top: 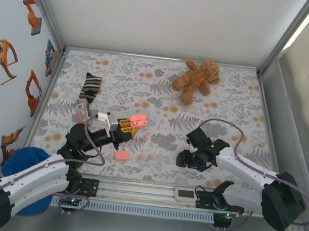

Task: Insert wireless bluetooth earbuds into charging case

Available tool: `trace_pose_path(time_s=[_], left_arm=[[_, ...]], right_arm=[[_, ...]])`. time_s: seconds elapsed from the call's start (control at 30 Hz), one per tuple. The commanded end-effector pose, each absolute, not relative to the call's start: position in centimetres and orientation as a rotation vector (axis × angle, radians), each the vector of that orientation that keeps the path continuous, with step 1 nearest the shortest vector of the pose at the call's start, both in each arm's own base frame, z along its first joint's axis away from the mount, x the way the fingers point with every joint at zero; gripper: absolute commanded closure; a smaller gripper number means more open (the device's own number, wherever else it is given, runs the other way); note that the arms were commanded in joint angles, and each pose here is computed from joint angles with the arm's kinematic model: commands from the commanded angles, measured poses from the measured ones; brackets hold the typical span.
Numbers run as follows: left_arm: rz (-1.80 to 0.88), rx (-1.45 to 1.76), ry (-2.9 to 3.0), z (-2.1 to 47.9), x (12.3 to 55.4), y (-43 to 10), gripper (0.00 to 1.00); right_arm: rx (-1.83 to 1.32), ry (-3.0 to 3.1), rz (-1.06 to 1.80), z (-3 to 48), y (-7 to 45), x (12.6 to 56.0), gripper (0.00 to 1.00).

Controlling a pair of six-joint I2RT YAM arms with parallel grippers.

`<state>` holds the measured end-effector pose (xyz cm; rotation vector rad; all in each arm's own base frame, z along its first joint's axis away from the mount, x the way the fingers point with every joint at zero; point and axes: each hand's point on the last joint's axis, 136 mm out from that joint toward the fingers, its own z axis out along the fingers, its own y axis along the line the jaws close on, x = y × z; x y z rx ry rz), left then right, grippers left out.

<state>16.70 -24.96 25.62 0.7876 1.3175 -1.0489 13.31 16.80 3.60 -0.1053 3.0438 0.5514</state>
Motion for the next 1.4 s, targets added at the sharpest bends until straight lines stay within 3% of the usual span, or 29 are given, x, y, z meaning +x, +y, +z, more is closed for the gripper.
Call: trace_pose_path(time_s=[0.0,0.73,1.37], left_arm=[[-1.034,0.788,1.277,26.9,16.6,-24.9,1.0],[-1.021,0.776,1.283,26.9,16.3,-24.3,1.0],[-1.001,0.768,1.297,26.5,16.4,-23.9,1.0]], right_arm=[[-0.094,3.023,0.539,3.6,16.9,14.1,0.46],[-0.164,3.017,0.628,3.0,19.0,15.1,0.53],[-0.268,3.089,0.398,1.9,18.2,14.7,0.63]])
